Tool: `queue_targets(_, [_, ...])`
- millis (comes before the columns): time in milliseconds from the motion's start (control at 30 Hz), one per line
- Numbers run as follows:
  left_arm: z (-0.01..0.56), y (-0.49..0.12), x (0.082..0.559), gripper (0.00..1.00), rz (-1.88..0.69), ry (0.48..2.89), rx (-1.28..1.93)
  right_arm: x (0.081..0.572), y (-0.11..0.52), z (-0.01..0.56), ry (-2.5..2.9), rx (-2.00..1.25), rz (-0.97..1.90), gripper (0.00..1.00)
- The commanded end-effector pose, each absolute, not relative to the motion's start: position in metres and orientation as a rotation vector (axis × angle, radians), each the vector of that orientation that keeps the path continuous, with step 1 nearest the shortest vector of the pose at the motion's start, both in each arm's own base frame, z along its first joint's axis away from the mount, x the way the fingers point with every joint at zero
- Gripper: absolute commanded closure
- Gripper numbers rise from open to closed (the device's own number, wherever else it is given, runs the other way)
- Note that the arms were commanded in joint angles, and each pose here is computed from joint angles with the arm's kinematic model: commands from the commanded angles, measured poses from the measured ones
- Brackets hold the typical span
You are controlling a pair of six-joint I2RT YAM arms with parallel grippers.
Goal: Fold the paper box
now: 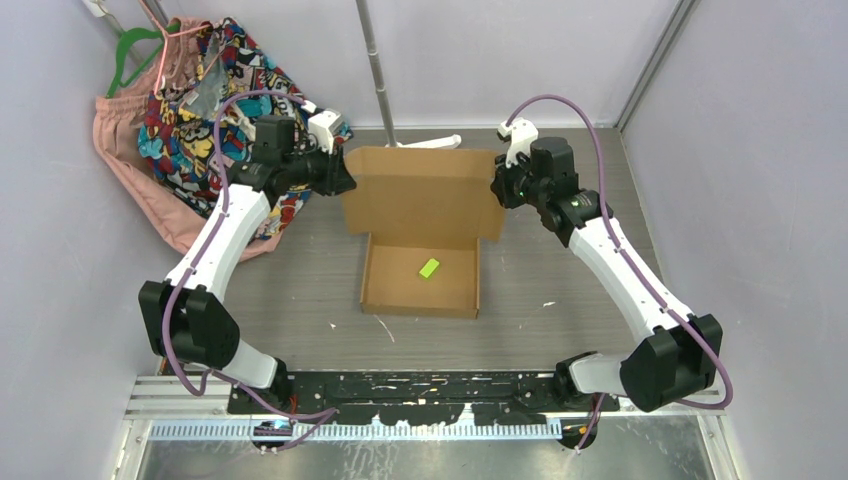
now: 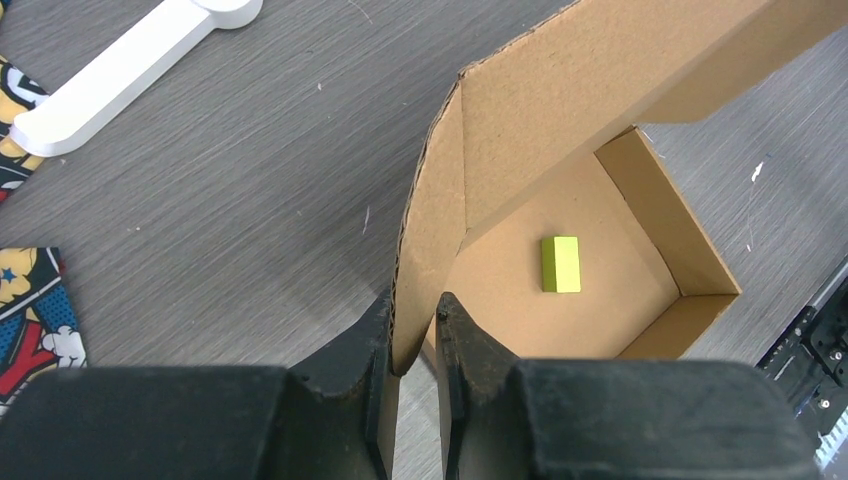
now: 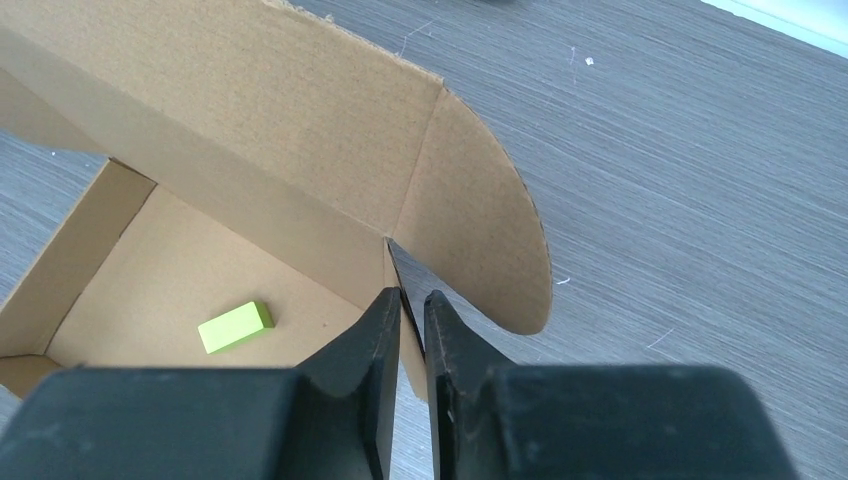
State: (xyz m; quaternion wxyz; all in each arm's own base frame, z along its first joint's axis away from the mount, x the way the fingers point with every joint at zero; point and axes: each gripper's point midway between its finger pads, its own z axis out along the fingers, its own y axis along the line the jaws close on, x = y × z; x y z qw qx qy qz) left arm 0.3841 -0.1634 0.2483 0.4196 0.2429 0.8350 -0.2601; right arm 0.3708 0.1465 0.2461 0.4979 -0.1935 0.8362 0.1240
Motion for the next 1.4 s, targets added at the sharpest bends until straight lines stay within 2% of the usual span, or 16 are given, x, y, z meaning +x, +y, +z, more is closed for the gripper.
queue_targets(0, [0.271,-0.166,0.39,0.81,-0.671,2.03,0.598,0.367,0.143,0.263,1.994,-0.463,0.294,0.81])
queue_targets(433, [0.275,-0.172,0.391,0.81,-0.59,2.036,0.449,0.366,0.148,0.256,2.021,-0.409,0.315,0.87])
queue_targets(1367, [0.269,-0.193,0.375,0.82,-0.342,2.029,0.423,0.373,0.147,0.256,2.041,-0.24,0.17,0.93])
